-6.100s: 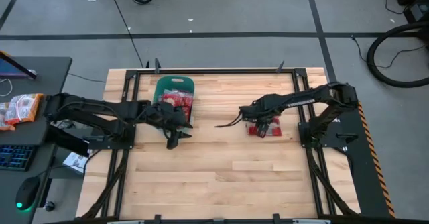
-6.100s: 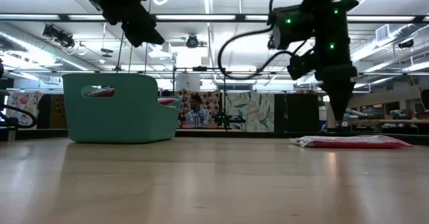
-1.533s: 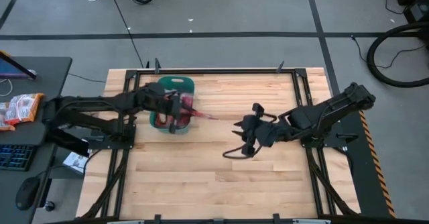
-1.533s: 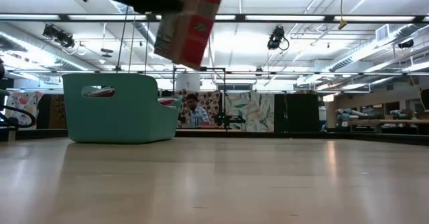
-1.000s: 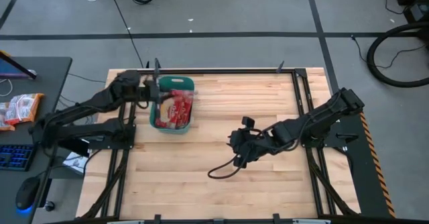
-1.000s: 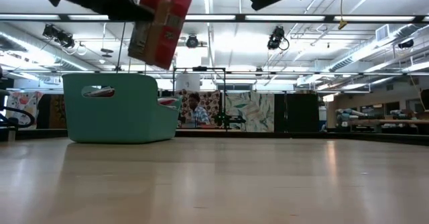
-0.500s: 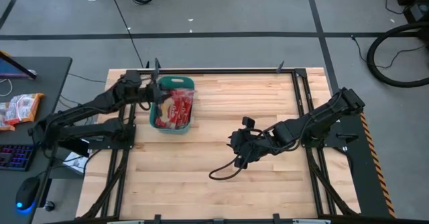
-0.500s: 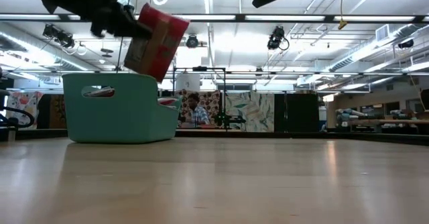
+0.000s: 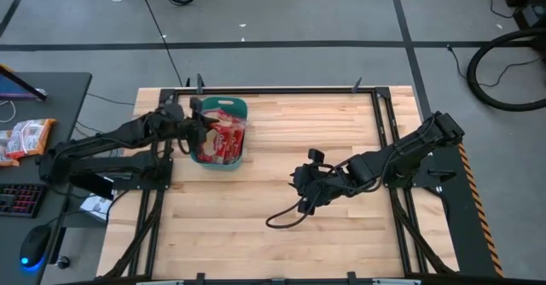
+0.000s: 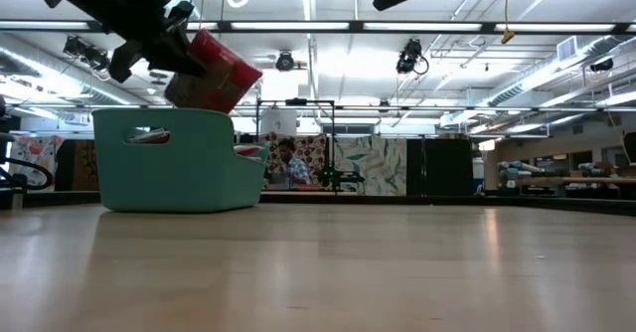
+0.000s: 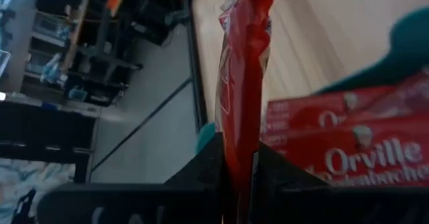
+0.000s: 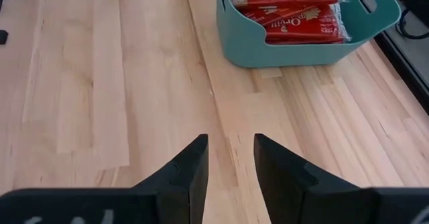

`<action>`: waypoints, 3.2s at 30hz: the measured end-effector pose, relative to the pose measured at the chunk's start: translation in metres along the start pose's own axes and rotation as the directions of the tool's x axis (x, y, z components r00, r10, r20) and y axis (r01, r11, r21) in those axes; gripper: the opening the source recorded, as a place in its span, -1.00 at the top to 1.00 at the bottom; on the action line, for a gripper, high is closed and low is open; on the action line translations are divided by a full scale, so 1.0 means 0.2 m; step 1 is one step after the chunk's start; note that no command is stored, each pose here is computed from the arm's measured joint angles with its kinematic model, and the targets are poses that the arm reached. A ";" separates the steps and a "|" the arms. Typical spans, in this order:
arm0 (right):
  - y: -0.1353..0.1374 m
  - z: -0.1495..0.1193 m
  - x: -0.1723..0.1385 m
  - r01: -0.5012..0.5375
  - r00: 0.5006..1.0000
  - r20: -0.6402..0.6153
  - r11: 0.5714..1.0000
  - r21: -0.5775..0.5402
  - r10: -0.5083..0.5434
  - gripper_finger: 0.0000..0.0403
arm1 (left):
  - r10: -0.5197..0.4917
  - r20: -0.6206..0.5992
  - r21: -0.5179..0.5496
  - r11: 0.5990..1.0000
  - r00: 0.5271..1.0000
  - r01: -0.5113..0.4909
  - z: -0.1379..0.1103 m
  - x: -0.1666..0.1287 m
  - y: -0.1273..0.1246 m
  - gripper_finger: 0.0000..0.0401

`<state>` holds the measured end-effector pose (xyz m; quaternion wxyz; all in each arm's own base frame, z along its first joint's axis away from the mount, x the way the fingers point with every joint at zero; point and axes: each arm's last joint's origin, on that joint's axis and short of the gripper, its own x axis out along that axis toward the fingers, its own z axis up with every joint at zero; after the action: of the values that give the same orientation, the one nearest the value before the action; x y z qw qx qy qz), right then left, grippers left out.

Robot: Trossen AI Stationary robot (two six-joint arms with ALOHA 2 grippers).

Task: Sort popcorn bags into baskets
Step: Put the red popcorn bag into the green bin, then return to Home Position

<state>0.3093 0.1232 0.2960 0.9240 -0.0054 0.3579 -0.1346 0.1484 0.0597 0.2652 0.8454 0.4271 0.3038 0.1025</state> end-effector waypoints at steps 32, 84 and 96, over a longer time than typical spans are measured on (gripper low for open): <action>-0.01 0.01 0.01 -0.002 1.000 0.016 1.000 0.008 0.002 0.38 | -0.295 0.000 -0.098 0.951 0.956 0.293 0.06 -0.13 0.00 -0.12; 0.00 0.03 0.02 -0.012 0.999 0.051 1.000 -0.019 0.012 0.38 | -0.495 -0.005 -0.448 0.778 0.869 0.441 0.12 0.15 0.10 0.15; -0.01 0.02 0.02 0.002 1.000 0.018 0.999 -0.040 -0.001 0.38 | -0.631 -0.146 -0.685 0.620 0.762 0.382 0.03 0.22 -0.03 0.15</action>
<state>0.3145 0.1202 0.2956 0.9268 -0.0254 0.3521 -0.1282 0.1873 0.0704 0.2437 0.8552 -0.0080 0.5175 0.0276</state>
